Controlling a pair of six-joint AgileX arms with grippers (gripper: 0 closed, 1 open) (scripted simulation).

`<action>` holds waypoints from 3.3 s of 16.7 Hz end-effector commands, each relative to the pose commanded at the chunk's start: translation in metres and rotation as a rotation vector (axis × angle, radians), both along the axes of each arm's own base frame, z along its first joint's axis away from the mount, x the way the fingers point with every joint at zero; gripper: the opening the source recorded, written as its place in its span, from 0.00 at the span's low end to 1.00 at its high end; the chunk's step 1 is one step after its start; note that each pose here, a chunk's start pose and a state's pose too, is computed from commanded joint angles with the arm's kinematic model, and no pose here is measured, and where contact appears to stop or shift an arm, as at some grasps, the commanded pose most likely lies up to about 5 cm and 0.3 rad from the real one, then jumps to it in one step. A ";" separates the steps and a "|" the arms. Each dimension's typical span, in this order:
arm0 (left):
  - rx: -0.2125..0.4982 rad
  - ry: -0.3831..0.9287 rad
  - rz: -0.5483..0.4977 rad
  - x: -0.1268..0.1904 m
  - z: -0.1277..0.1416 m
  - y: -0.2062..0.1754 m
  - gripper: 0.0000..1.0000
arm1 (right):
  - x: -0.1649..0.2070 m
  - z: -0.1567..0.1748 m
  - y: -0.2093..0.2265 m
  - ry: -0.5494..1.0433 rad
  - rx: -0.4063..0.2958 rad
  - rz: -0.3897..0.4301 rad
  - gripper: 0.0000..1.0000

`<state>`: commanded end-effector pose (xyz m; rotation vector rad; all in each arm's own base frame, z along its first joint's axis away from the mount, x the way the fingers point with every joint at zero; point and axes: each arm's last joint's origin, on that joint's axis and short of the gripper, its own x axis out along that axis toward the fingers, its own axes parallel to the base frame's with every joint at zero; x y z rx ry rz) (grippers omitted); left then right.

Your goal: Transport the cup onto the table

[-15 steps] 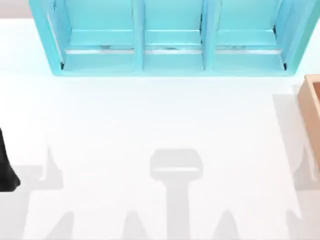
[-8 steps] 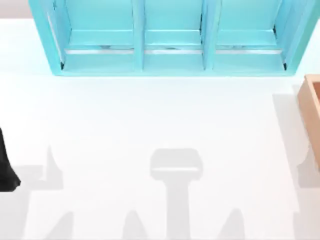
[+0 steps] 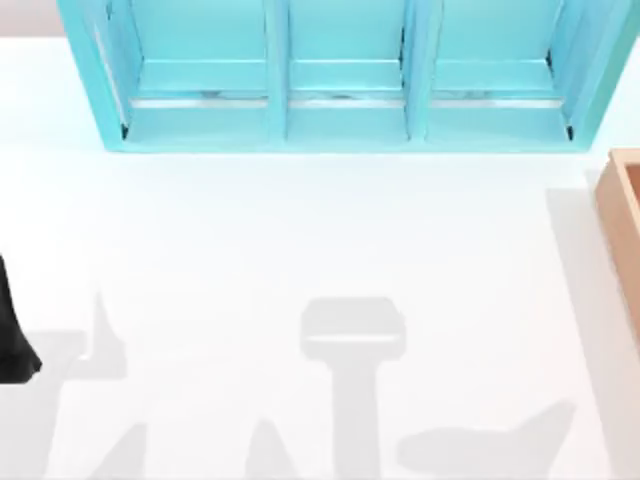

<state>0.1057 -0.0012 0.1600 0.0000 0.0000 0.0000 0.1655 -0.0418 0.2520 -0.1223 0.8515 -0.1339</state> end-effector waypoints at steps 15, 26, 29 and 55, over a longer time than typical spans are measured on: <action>0.000 0.000 0.000 0.000 0.000 0.000 1.00 | 0.097 -0.003 -0.082 0.716 0.186 -0.001 1.00; 0.000 0.000 0.000 0.000 0.000 0.000 1.00 | 0.101 -0.081 -0.083 0.707 0.182 0.000 1.00; 0.000 0.000 0.000 0.000 0.000 0.000 1.00 | 0.097 -0.102 -0.082 0.716 0.186 0.000 1.00; 0.000 0.000 0.000 0.000 0.000 0.000 1.00 | 0.097 -0.102 -0.082 0.715 0.185 -0.001 0.00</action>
